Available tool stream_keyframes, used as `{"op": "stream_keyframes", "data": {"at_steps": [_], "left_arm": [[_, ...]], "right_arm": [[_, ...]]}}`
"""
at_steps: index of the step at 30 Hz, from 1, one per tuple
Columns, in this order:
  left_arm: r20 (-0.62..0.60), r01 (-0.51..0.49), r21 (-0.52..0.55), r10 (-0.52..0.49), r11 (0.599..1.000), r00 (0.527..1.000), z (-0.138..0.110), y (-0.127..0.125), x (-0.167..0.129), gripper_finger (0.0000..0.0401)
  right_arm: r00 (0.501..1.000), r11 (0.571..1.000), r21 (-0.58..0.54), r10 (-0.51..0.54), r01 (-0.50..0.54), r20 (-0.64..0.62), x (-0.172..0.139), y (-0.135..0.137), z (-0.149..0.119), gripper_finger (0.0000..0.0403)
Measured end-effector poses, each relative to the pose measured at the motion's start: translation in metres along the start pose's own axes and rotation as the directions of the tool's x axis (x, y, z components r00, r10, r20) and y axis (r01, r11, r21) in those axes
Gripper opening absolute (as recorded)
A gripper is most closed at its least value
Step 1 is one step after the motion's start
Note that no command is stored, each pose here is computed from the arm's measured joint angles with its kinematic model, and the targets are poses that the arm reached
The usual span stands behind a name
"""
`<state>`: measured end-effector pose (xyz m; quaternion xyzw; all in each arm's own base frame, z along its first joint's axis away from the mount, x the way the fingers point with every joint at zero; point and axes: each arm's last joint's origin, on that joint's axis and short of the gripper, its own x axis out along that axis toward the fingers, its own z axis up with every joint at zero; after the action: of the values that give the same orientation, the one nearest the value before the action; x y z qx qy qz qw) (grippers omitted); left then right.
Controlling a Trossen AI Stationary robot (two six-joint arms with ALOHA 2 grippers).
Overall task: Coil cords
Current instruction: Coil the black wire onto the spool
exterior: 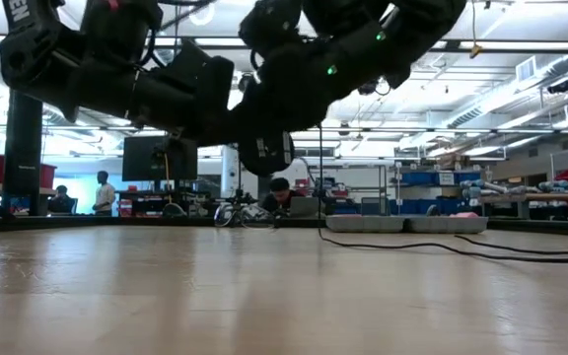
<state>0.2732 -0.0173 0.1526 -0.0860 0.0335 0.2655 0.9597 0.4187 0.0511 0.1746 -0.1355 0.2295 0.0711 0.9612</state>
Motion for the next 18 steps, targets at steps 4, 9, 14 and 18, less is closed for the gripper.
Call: {"op": "stream_keyframes", "data": {"at_steps": [4, 9, 14, 18], "left_arm": [[-0.047, 0.085, -0.021, -0.086, 0.996, 0.995, -0.003, 0.0, 0.001, 0.0], [-0.097, 0.21, -0.051, -0.214, 0.976, 0.972, -0.004, 0.002, 0.005, 0.0], [-0.135, 0.305, -0.098, -0.316, 0.947, 0.939, -0.004, 0.006, 0.009, 0.0], [-0.169, 0.314, -0.118, -0.33, 0.942, 0.929, -0.007, 0.009, 0.01, 0.0]], "right_arm": [[0.995, 0.999, -0.013, 0.034, -0.035, -0.092, -0.01, 0.0, -0.001, 0.0], [0.99, 0.996, -0.09, -0.027, 0.014, -0.138, -0.021, -0.004, 0.004, 0.0], [0.994, 0.989, -0.147, -0.036, 0.02, -0.105, -0.026, -0.009, 0.01, 0.0], [0.993, 0.99, -0.139, -0.048, 0.032, -0.111, -0.026, -0.016, 0.008, 0.0]]}}
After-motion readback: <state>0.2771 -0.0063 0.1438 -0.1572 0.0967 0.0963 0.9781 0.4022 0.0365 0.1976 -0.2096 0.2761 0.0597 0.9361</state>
